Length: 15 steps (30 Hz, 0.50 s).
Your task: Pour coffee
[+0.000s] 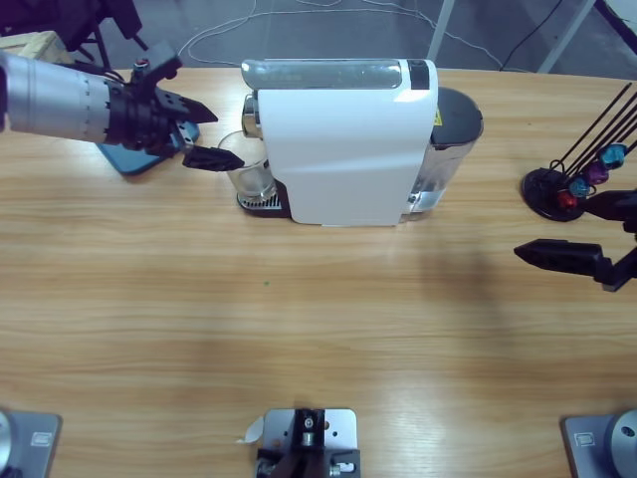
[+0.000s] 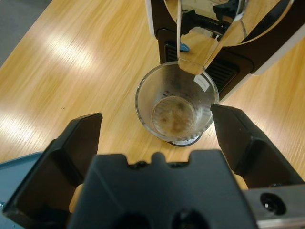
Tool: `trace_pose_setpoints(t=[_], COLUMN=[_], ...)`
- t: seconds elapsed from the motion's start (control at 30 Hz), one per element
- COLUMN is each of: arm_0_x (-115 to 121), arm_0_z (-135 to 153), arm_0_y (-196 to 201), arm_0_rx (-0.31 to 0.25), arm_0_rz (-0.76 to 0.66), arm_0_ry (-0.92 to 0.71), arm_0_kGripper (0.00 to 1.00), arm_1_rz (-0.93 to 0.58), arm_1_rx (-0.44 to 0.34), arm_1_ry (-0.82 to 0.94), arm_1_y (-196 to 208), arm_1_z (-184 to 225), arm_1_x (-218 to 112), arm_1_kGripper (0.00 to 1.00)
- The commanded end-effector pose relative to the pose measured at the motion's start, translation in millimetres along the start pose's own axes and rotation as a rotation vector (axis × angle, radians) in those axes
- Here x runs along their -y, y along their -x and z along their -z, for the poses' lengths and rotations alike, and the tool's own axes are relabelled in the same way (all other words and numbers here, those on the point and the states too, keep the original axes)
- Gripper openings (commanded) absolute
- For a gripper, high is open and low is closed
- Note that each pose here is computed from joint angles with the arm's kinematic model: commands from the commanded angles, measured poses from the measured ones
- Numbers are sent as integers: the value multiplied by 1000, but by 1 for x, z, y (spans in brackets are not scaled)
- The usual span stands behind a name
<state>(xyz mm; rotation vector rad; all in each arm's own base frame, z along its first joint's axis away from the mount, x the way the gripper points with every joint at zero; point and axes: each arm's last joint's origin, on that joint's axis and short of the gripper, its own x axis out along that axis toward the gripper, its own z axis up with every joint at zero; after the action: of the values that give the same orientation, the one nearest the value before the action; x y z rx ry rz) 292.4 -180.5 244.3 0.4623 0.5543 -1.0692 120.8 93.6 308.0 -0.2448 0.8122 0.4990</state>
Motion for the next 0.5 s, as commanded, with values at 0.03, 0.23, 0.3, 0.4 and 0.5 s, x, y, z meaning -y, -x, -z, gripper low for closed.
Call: trace_pose_setpoints(t=[0.03, 0.23, 0.3, 0.4, 0.5], arm_0_x=[11, 27, 29, 28, 25], arm_0_z=[-8, 8, 10, 11, 12], arm_0_y=[24, 23, 22, 14, 6], arm_0_rx=[56, 15, 8, 9, 20], arm_0_rz=[-12, 26, 38, 46, 44], arm_0_ry=[12, 35, 36, 35, 32], arm_0_kGripper=[1000, 1000, 1000, 1000, 1000], arm_1_rz=[-8, -7, -9, -10, -10], arm_1_rx=[-63, -50, -46, -49, -57], arm_1_ry=[8, 8, 7, 7, 8], arm_1_y=[-14, -12, -11, -12, -15], arm_1_z=[8, 9, 10, 10, 9], arm_1_x=[-2, -2, -2, -2, -2], arm_1_kGripper=[1000, 1000, 1000, 1000, 1000])
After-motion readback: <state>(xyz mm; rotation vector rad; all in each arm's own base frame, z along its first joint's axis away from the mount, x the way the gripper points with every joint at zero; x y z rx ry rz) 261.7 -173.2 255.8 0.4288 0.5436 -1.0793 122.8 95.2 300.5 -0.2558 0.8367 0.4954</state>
